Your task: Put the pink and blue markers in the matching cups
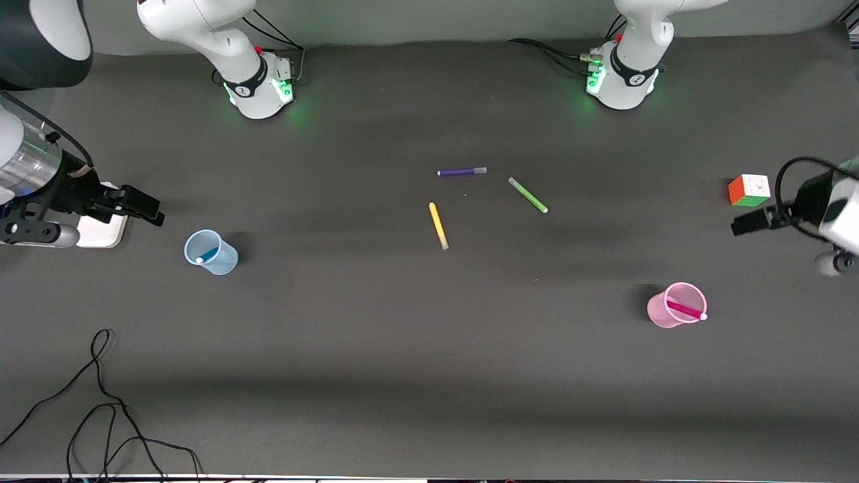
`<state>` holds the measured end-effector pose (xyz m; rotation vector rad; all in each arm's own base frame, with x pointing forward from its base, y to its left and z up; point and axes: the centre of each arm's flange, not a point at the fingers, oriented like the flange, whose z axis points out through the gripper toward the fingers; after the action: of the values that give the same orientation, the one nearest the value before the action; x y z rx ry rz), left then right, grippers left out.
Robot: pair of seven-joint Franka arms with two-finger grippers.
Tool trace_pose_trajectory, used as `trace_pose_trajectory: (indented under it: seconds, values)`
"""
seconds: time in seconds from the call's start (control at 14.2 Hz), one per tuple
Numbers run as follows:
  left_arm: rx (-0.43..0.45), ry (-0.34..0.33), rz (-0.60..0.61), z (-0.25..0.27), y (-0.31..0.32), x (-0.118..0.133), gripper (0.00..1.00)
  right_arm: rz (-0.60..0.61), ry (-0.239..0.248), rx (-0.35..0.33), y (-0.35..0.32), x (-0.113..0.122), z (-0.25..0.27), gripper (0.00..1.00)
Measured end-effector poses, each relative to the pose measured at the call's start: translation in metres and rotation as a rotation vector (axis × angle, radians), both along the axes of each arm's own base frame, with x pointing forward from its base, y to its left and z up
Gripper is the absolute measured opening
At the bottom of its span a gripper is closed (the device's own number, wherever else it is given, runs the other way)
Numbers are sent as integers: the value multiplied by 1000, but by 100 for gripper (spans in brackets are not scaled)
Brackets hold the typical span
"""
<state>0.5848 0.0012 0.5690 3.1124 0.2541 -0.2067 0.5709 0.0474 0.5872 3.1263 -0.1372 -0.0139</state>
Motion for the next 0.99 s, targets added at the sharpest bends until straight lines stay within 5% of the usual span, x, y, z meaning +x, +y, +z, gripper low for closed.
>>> trace_pose_trajectory:
  seconds: [0.35, 0.99]
  values:
    - [-6, 7, -111, 16, -17, -33, 100, 19, -1, -18, 8, -1, 0, 100]
    - [-7, 14, -140, 15, -13, -35, 100, 16, 0, -17, 6, 0, 0, 100]
